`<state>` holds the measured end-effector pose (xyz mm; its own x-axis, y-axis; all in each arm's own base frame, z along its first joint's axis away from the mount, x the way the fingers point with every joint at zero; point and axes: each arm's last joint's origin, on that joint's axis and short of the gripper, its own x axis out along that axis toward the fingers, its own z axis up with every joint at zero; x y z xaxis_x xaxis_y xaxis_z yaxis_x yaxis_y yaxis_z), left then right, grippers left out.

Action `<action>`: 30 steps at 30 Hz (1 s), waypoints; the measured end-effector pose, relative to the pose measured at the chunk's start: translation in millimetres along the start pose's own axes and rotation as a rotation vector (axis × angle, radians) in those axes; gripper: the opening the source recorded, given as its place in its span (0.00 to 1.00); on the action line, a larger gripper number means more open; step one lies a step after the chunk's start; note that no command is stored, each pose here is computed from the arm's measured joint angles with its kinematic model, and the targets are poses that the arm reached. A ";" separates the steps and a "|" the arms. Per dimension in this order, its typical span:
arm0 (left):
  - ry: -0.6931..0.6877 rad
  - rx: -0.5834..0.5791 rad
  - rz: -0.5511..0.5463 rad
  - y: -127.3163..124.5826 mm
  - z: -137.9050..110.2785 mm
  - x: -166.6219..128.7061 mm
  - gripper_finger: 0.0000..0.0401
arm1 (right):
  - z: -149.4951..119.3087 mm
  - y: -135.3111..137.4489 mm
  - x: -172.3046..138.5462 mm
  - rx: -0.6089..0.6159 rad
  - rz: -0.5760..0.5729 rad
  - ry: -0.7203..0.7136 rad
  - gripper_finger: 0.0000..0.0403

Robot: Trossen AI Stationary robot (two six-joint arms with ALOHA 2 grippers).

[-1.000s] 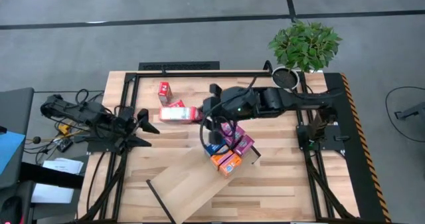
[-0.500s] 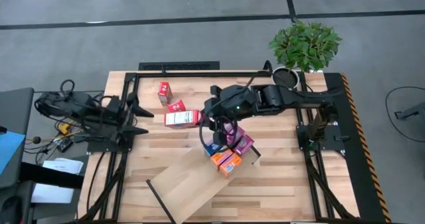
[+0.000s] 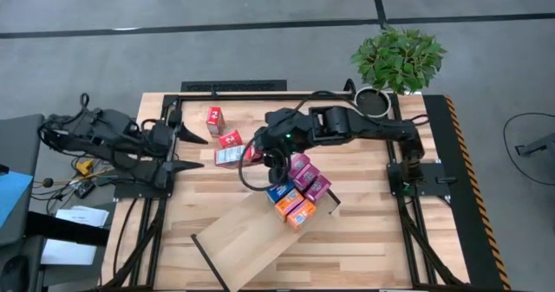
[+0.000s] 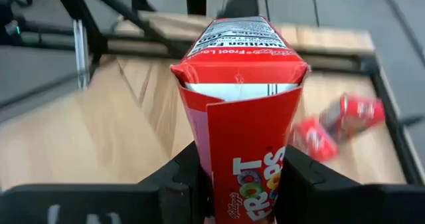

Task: Stack cereal on shelf
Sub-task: Put the bottom red cereal box onto the shelf

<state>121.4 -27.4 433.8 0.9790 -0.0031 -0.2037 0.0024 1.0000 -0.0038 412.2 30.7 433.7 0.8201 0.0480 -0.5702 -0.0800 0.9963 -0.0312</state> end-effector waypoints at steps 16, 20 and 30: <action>0.194 0.035 0.034 -3.1 -10.5 63.0 0.69 | -5.7 0.3 15.5 -0.061 -0.004 0.041 0.38; 0.225 0.032 0.057 -2.7 -13.7 74.1 0.69 | -6.1 -2.2 15.5 -0.083 -0.006 0.044 0.37; 0.281 0.049 0.087 -1.6 -20.4 93.2 0.68 | -9.7 -1.5 15.3 -0.110 0.022 0.079 0.38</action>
<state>208.5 -29.4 394.8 0.8812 0.0887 -0.4644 -0.0625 0.9955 0.0715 419.4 29.3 417.1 0.7705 0.0595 -0.6346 -0.1624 0.9811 -0.1052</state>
